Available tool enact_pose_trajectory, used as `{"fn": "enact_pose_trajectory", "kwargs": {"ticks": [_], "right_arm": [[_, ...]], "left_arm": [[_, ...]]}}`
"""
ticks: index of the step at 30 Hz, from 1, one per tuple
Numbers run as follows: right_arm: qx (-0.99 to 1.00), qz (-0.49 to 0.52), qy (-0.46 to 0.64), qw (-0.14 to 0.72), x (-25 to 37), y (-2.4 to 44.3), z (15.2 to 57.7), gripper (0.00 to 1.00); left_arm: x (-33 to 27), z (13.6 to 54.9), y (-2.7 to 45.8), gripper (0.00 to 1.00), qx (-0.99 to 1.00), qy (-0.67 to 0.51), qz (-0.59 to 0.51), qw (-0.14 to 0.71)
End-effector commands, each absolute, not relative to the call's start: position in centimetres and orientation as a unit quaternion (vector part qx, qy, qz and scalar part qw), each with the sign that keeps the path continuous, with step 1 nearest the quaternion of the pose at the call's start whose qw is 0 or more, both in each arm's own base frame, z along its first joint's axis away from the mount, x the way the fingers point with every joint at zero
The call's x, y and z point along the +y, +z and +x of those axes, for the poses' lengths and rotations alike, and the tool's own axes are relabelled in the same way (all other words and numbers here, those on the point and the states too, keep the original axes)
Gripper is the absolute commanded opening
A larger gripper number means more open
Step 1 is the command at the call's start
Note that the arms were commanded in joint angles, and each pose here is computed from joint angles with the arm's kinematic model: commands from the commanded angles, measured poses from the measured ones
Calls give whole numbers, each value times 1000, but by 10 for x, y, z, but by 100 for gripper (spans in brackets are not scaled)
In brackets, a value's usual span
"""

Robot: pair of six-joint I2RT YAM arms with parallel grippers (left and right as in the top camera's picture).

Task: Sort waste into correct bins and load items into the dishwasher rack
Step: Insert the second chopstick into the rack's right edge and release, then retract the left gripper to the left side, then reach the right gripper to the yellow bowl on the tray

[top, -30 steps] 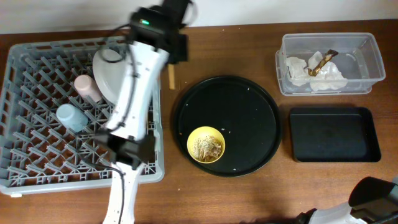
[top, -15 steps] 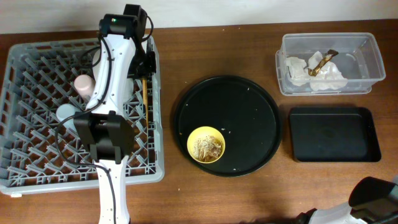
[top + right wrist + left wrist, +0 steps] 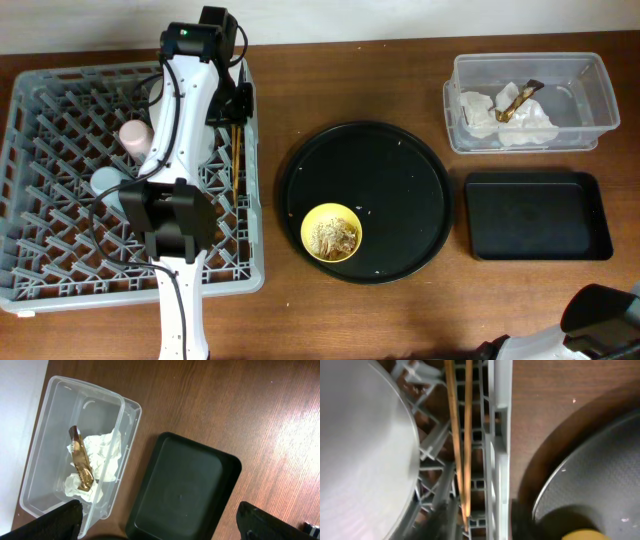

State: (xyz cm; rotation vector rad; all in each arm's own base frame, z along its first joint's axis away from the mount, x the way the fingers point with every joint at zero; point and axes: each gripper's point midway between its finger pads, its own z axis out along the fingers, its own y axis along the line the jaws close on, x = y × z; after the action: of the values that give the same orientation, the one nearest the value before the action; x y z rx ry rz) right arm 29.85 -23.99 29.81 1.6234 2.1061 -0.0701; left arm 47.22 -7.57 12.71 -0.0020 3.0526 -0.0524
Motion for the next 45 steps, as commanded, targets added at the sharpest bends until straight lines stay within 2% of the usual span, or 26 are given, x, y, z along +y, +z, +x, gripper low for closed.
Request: {"fn": "enact_pose_trajectory", "kwargs": {"ticks": [1,3,7,8,9,10,11,15,18,23,28,30,31,33,35,36,37,41,45], "right_arm": [[767,594,-28,241,-240,300,297,99],[767,594,-28,241,-240,300,297,99],[767,594,-28,241,-240,300,297,99],[767,594,-28,241,-240,300,297,99],[767,594,-28,241,-240,300,297,99],[767,594,-28,241,-240,300,297,99],[767,594,-28,241,-240,300,297,99],[767,594,-28,241,-240,300,297,99],[767,594,-28,241,-240,300,297,99],[767,594,-28,241,-240,300,297,99],[766,595,-24,243,-240,300,299,99],[758,601,31,251,-229,303,312,99],[768,586,100,239,-206,303,323,99],[778,569,199,179,-161,301,320,99],[774,570,246,126,-134,300,310,99],[773,571,255,107,-125,299,305,89],[793,537,266,110,-116,300,309,74],[893,306,305,126,-38,309,330,74],[960,155,218,85,40,287,325,75]], "left_arm": [[-86,463,143,49,998,-52,5,37],[-89,460,163,49,997,-65,6,49],[-96,459,228,61,986,-100,2,130],[-91,456,246,67,984,-93,0,154],[-82,453,261,78,982,-79,-5,174],[-74,451,270,95,980,-66,-10,188],[-60,448,284,99,977,-43,-20,207],[2,425,340,99,955,-20,-107,275],[54,408,363,99,934,-11,-186,304],[120,387,373,99,911,4,-263,316],[145,378,373,99,902,14,-293,316],[148,377,373,99,901,16,-297,316],[148,377,373,99,901,16,-297,316],[148,377,373,99,901,16,-297,316],[148,377,373,99,901,16,-297,316],[148,377,373,99,901,16,-297,316],[148,377,373,99,901,17,-297,316],[148,377,373,99,901,17,-297,316],[148,377,373,99,901,17,-297,316]]}}
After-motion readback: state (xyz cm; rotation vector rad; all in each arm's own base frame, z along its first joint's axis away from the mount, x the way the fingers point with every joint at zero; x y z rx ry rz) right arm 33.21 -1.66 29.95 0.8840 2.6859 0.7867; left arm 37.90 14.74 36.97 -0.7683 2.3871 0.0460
